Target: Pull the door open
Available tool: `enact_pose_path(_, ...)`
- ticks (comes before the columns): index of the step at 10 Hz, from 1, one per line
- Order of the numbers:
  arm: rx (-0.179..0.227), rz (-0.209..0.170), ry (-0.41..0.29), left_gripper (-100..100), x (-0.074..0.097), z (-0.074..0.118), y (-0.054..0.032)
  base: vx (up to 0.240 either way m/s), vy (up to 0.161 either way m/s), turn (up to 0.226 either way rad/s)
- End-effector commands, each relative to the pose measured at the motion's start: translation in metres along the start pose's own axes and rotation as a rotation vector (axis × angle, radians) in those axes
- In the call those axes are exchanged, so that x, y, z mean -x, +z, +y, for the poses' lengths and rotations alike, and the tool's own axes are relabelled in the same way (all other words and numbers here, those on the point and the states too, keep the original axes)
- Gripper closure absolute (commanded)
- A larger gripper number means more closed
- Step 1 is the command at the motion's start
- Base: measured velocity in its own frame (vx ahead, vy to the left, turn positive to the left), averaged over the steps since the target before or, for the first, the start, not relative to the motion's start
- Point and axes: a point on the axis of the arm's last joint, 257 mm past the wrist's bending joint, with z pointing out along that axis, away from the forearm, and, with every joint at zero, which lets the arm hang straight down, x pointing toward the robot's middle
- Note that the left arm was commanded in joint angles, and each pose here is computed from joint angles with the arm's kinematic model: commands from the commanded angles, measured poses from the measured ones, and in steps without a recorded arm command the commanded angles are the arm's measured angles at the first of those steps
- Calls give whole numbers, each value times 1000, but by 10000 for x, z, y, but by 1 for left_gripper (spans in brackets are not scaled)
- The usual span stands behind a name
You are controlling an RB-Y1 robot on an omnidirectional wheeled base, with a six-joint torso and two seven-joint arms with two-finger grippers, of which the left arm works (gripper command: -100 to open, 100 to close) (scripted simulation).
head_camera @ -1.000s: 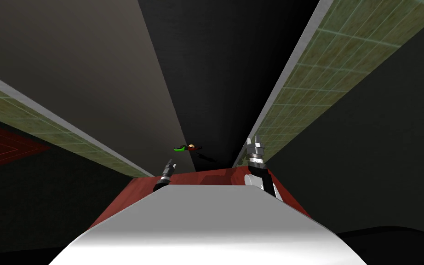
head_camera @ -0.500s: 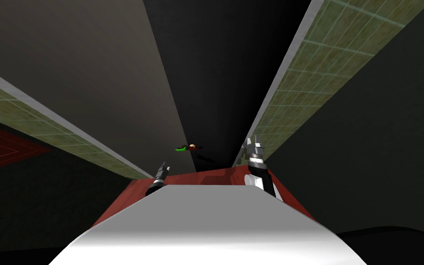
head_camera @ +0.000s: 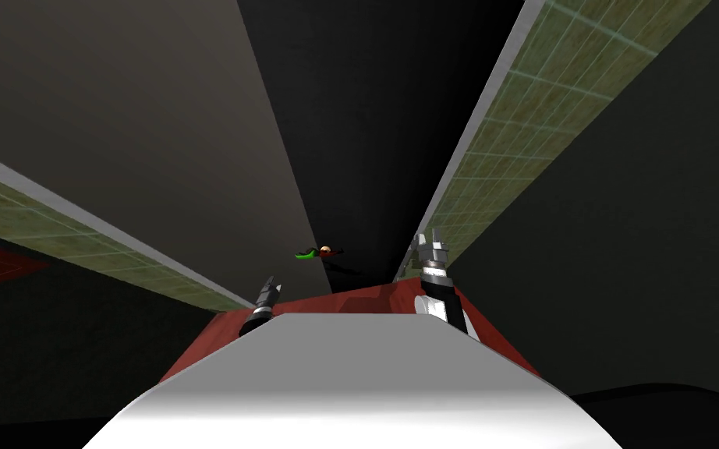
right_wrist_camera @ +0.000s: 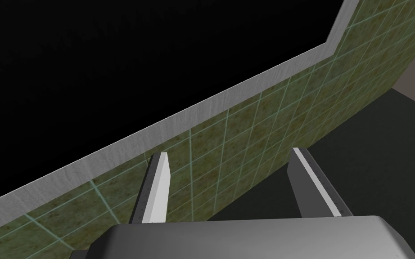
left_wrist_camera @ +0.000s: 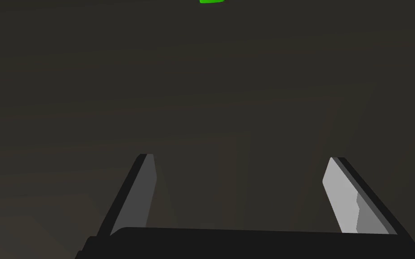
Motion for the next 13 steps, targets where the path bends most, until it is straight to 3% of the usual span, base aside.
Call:
enact_pose_path(1,-3,-26,-6,-100,33,-10,55,122,132,-237)
enact_pose_path(5,-42,23,-45,-100,-426,-124,259,180,55,-183)
enact_pose_path(7,-39,21,-44,-100,-402,-127,253,60,-27,-4)
enact_pose_path(8,-39,21,-44,100,-402,-127,253,0,0,0)
enact_pose_path(13,-39,21,-44,100,-402,-127,253,-7,3,-5)
